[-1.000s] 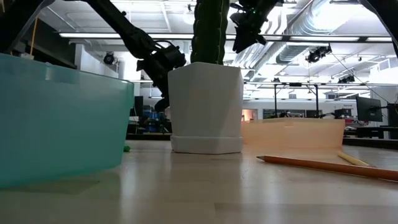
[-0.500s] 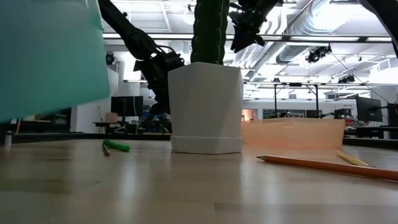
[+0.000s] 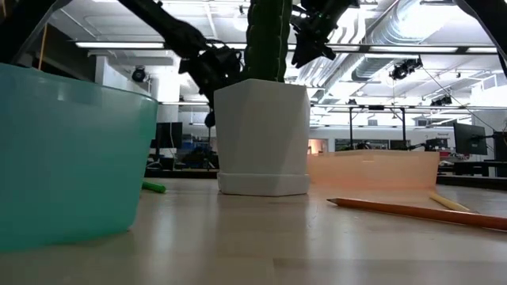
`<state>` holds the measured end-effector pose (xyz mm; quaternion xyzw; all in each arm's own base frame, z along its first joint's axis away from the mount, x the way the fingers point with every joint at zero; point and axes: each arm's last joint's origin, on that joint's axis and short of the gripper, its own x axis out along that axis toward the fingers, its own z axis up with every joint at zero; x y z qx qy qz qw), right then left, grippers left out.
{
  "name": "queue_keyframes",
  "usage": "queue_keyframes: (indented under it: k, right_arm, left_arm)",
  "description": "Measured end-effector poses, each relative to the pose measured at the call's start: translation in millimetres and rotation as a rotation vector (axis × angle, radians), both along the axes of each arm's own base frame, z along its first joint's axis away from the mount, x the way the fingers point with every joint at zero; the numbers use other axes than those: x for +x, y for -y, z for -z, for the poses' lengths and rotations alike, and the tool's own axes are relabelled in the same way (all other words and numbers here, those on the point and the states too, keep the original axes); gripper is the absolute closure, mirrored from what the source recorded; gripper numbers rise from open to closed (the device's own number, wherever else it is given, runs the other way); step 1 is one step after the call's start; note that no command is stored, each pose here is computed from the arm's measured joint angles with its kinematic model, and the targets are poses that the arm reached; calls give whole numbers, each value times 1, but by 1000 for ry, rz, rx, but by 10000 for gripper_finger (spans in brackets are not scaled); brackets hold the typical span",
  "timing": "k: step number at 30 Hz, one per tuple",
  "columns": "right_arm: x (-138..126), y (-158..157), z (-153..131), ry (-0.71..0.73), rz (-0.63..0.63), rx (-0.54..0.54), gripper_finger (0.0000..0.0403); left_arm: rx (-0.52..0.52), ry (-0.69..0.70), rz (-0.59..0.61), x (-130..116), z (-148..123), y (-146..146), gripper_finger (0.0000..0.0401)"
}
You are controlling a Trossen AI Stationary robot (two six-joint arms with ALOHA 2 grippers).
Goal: Sort pens & pencils
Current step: Put the yellow pen into the orange bin
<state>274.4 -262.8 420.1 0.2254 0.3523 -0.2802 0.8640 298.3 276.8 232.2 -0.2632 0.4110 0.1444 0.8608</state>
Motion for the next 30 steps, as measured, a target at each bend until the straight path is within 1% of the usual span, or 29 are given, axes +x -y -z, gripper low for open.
queue_keyframes:
  k: [4, 9, 14, 16, 19, 22, 27, 30]
  right_arm:
    - [2, 1, 4, -7, 5, 25, 320]
    - [15, 8, 31, -53, -33, 159, 320]
    - [37, 9, 55, -95, -68, 213, 320]
    - [45, 8, 63, -102, -89, 241, 320]
    - [57, 5, 75, -122, -113, 264, 320]
    - [68, 2, 86, -133, -140, 287, 320]
    - [85, -4, 96, -103, -171, 315, 320]
    - [96, -6, 102, -80, -164, 321, 320]
  left_arm:
    - [5, -114, 94, 2, -14, 15, 400]
    - [7, -263, 204, 4, -17, 48, 400]
    - [43, -279, 249, 9, -23, 70, 400]
    - [62, -301, 247, 6, -23, 75, 400]
    - [71, -324, 235, -5, -24, 79, 400]
    - [85, -336, 203, -23, -28, 82, 400]
    - [122, -276, 135, -58, -47, 91, 400]
    - [169, -202, 98, -71, -59, 99, 400]
